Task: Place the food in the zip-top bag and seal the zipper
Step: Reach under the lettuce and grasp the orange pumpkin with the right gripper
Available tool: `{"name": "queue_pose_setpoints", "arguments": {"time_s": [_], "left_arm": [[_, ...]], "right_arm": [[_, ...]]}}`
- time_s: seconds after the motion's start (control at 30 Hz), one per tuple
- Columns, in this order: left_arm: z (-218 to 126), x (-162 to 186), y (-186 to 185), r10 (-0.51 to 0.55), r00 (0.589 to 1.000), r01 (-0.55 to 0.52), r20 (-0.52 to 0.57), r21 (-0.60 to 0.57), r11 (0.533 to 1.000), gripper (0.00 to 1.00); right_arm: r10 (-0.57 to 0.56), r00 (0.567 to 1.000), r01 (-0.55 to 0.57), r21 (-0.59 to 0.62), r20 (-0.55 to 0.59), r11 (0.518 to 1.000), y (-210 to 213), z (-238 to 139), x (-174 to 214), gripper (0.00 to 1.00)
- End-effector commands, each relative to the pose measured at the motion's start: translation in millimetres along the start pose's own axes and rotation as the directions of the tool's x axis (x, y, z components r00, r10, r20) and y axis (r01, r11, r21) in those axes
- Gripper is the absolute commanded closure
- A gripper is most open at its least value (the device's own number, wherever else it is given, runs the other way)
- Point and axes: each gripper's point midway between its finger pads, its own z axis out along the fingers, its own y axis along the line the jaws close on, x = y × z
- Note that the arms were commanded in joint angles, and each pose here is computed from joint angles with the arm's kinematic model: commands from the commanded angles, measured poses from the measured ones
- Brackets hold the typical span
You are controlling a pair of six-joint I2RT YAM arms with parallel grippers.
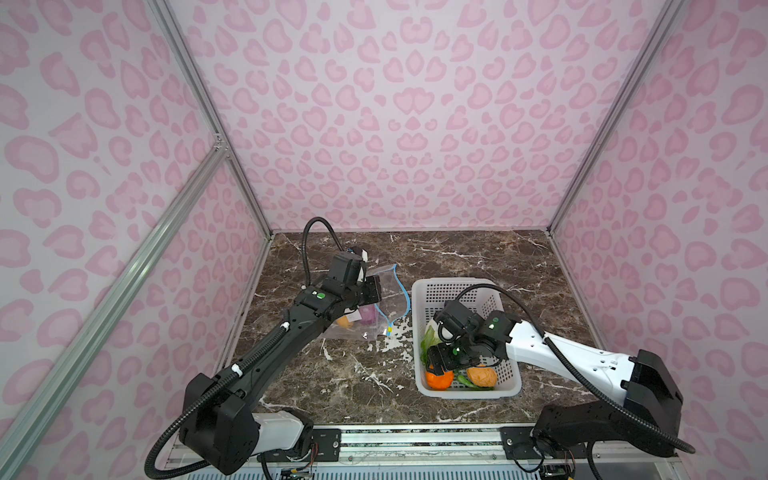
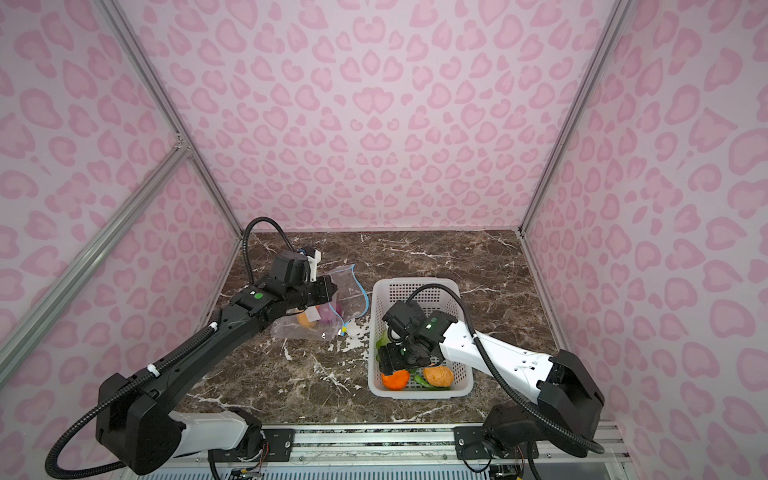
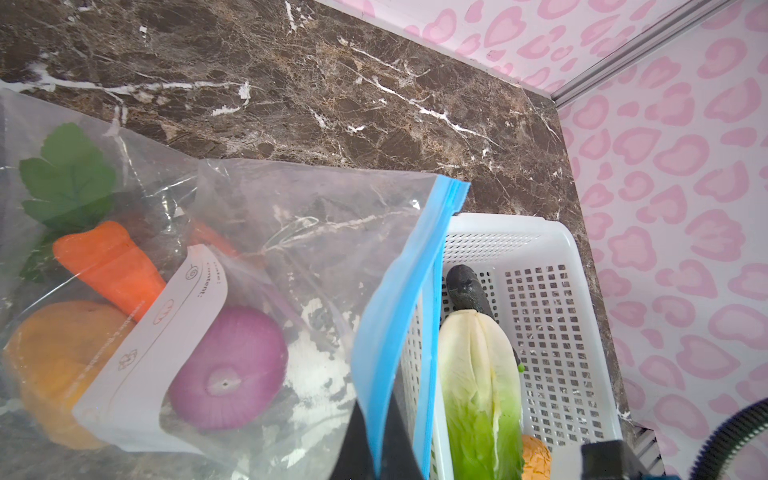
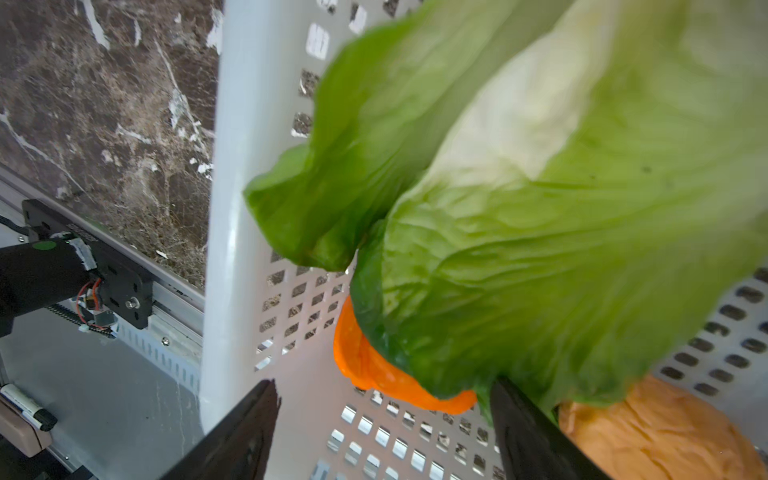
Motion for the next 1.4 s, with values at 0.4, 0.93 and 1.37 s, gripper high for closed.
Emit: {"name": "queue_pose_setpoints", "arguments": {"time_s": [0.4,0.93,1.37], "left_arm": [[-2,-5,-2,-0.007,1.000,0.007,0.027,0.007,1.000,0.98],[-4,-6,-2,-0.007,0.999,0.007,0.035,0.006,1.000,0.98],[-4,-6,-2,-0.012,0.999,0.012,0.035,0.006,1.000,0.98]], "right_arm": [[-0.042,0.999,0.046,0.237,-0.023,0.970,-23,24,1,0.13],[-0.048,0.999,0.051,0.231,-0.017,0.972,-16,33,-2,0.33],[0.030,0.992,-0.062,0.274,0.121,0.960,-56,16,-35,0.35]]}}
